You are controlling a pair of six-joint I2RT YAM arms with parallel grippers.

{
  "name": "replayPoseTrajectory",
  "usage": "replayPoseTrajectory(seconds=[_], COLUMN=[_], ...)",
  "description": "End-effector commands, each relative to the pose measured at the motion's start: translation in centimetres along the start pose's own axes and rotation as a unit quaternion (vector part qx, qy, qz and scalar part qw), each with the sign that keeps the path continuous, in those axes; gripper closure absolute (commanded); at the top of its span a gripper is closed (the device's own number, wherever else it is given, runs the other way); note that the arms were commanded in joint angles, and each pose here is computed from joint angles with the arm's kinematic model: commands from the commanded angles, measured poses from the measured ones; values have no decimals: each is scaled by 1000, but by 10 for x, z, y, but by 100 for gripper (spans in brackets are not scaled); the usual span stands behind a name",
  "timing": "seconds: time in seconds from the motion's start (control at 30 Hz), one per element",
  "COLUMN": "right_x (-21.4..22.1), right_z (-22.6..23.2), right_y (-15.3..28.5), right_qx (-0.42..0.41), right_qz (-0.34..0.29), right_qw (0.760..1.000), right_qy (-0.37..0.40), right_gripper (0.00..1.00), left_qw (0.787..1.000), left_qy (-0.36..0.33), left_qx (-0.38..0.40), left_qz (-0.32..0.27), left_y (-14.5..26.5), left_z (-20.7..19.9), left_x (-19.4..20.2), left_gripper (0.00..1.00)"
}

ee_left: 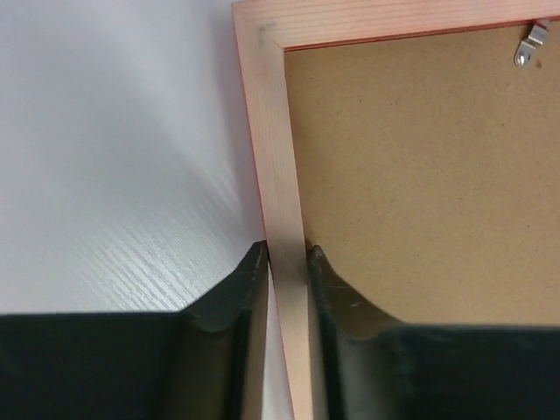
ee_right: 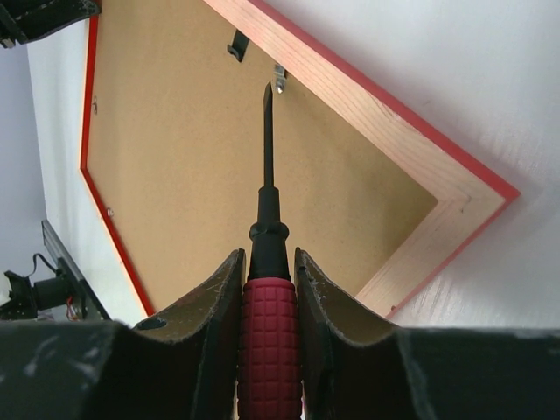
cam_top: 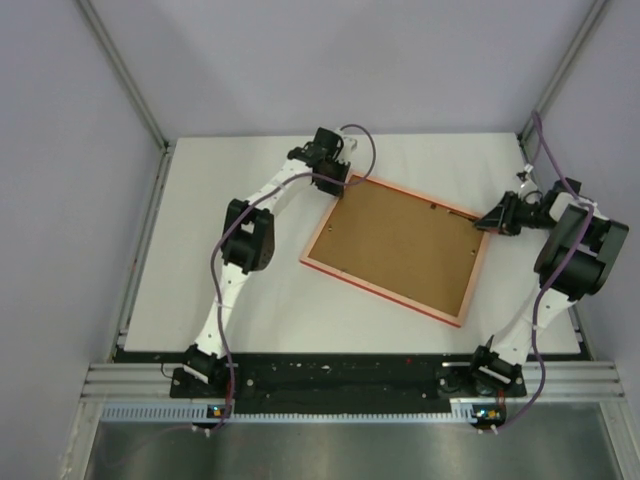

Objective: Take the photo out of the frame
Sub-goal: Release the photo frame item from the photo frame.

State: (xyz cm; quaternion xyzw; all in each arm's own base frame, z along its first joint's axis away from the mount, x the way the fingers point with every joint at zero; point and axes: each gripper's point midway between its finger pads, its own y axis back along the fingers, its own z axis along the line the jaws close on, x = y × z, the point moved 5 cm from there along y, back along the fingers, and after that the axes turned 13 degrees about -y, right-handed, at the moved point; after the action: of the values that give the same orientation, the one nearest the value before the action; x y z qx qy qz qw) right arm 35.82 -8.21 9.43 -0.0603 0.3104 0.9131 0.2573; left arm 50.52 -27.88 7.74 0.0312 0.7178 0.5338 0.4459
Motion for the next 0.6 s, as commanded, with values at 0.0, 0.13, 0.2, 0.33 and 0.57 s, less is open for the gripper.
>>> replayPoseTrajectory(seconds=[0.0, 0.13, 0.2, 0.33, 0.57], right_x=[-22, -25, -24, -11, 13], right_z=[14, 9, 5, 9, 23], right_y=[-1, -6, -8, -5, 21], right_qx=[-15, -22, -21, -31, -62], right_qz=[-13, -2, 3, 12, 0], right_qw=[999, 999, 999, 999, 997], right_qy=[49, 42, 38, 36, 41], right_gripper=[100, 100, 100, 100, 100], left_qw=[999, 998, 997, 996, 995], left_qy=[-34, -42, -42, -32, -12], left_qx=[-18, -18, -21, -32, -34], left_qz=[33, 49, 55, 73, 88], left_y=[-9, -11, -10, -11, -9], left_z=[-5, -7, -6, -3, -5], left_x=[19, 29, 33, 41, 47], left_gripper=[88, 100, 100, 100, 100])
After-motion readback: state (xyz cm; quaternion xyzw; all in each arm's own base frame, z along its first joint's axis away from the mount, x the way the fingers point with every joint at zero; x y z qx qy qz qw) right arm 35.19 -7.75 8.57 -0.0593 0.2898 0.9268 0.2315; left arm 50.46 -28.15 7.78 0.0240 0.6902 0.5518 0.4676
